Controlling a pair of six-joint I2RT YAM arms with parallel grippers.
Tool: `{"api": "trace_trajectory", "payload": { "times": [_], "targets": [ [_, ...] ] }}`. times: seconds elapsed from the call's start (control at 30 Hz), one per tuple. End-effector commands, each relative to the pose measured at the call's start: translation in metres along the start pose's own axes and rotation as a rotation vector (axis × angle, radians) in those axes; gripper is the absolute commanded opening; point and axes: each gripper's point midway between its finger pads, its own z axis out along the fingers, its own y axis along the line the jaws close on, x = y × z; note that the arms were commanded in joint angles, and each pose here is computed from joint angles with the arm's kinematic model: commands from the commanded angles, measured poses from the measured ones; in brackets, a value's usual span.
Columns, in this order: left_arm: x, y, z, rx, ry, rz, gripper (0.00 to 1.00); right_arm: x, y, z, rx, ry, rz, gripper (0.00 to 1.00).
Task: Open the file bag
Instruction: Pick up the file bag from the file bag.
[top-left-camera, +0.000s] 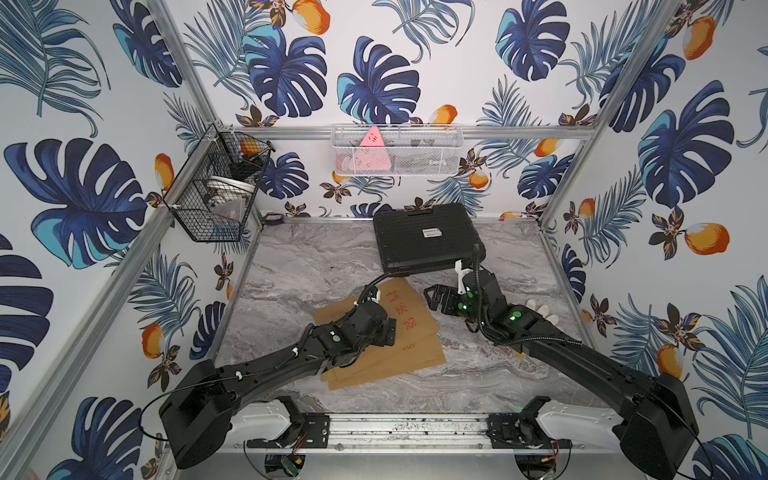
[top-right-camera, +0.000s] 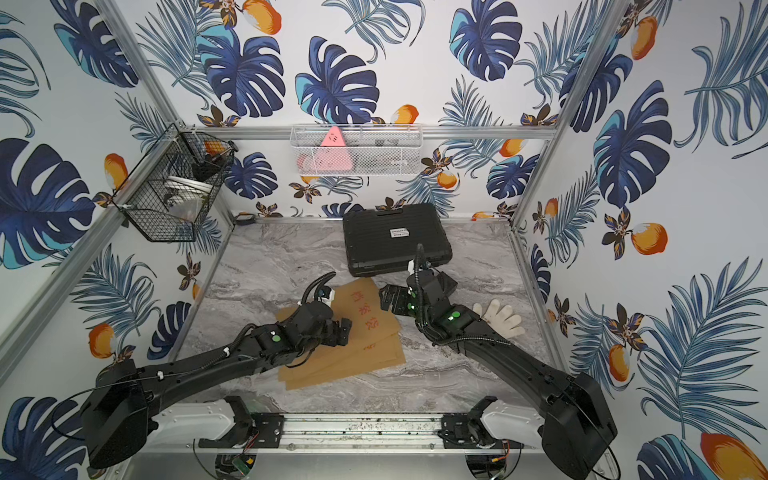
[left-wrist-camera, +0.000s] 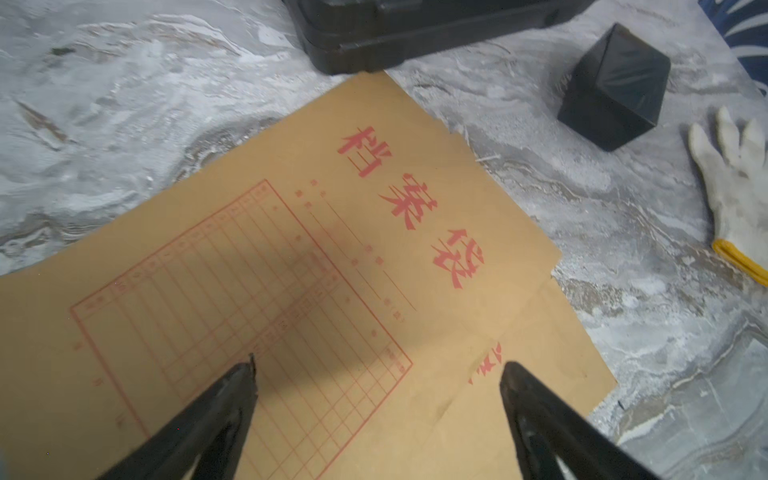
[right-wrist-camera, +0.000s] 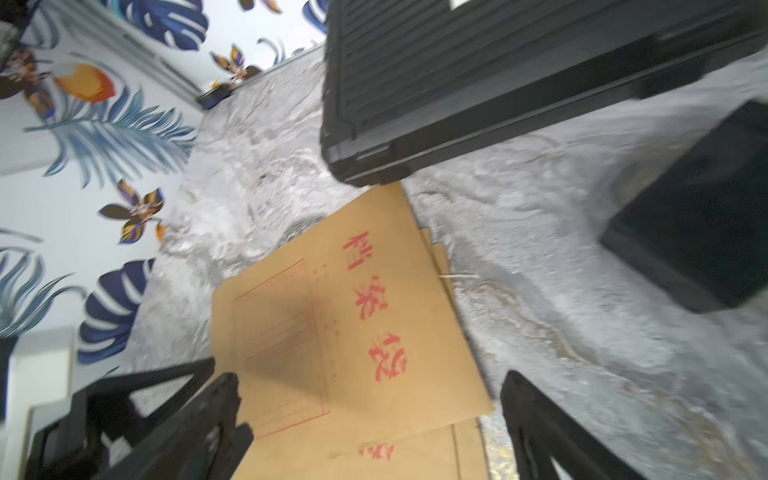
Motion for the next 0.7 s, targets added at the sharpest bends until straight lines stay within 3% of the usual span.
{"api": "trace_trajectory", "payload": {
  "times": [0.0, 0.2, 0.3, 0.47, 0.67],
  "targets": [
    [0.001, -0.018, 0.006, 0.071, 0.014, 0.030, 0.96, -0.015, -0.029, -0.004, 0.165, -0.043, -0.040, 1.00],
    [0.010, -0.028, 0.021, 0.106, 0.067, 0.042, 0.95, -0.011, -0.021, 0.015, 0.098, 0.017, -0.159, 1.00],
    [0.018, -0.032, 0.026, 0.120, 0.106, 0.033, 0.93, 0.007, -0.029, 0.023, 0.064, 0.131, -0.062, 1.00],
    [0.027, -0.033, 0.033, 0.122, 0.148, 0.005, 0.90, 0.036, -0.024, 0.028, -0.147, 0.260, 0.124, 1.00],
    [0.032, -0.028, 0.044, 0.143, 0.186, -0.076, 0.87, 0.061, -0.048, 0.040, -0.151, 0.381, 0.263, 1.00]
  ]
}}
